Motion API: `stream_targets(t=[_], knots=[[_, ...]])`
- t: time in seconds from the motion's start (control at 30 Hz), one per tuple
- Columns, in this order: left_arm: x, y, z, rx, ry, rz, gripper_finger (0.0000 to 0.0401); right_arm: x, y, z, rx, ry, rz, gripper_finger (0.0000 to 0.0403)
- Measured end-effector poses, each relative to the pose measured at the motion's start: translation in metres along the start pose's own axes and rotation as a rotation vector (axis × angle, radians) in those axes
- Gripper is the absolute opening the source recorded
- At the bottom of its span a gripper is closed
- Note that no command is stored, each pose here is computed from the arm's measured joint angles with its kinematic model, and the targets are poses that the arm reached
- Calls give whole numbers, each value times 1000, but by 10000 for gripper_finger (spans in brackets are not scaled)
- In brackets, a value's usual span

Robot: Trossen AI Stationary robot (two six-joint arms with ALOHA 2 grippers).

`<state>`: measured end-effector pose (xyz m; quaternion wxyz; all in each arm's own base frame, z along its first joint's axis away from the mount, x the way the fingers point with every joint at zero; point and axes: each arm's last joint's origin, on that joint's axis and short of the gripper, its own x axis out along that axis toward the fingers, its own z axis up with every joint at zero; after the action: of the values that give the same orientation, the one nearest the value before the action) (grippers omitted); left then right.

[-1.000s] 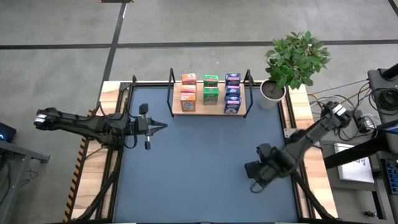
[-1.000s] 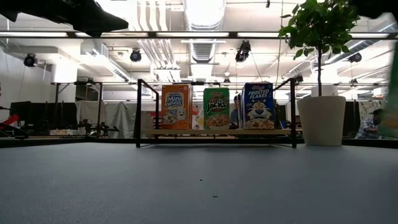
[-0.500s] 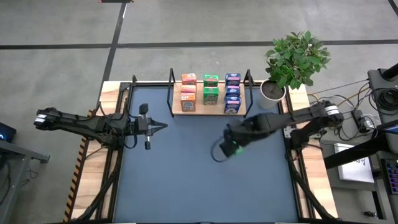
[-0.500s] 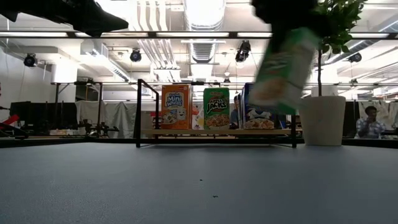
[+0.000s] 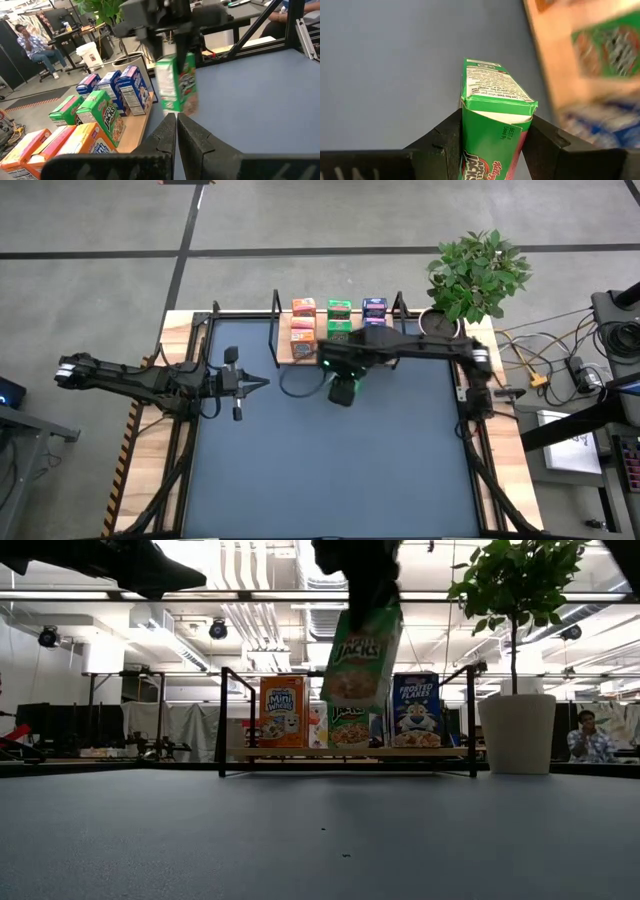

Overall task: Stack cereal on shelf
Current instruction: Put the green cereal box on the shelf

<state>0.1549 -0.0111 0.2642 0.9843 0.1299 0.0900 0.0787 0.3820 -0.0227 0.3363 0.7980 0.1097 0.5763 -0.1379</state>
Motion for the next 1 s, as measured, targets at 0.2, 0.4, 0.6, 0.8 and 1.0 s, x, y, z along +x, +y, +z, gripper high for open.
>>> stream_targets(t=[0.2,0.4,0.6,0.8,1.0], knots=[[0,0,0,0,0,0,0,17,-20,32,-304,49,-38,157],[0,0,0,0,1,0,0,35,-49,54,-410,77,-84,157],[0,0,-1,4,13,-3,0,43,-79,53,-407,156,-108,157],[1,-1,-1,12,13,-3,0,42,-87,54,-428,141,-108,157],[1,-1,-1,12,13,-3,0,49,-87,56,-469,149,-104,157]])
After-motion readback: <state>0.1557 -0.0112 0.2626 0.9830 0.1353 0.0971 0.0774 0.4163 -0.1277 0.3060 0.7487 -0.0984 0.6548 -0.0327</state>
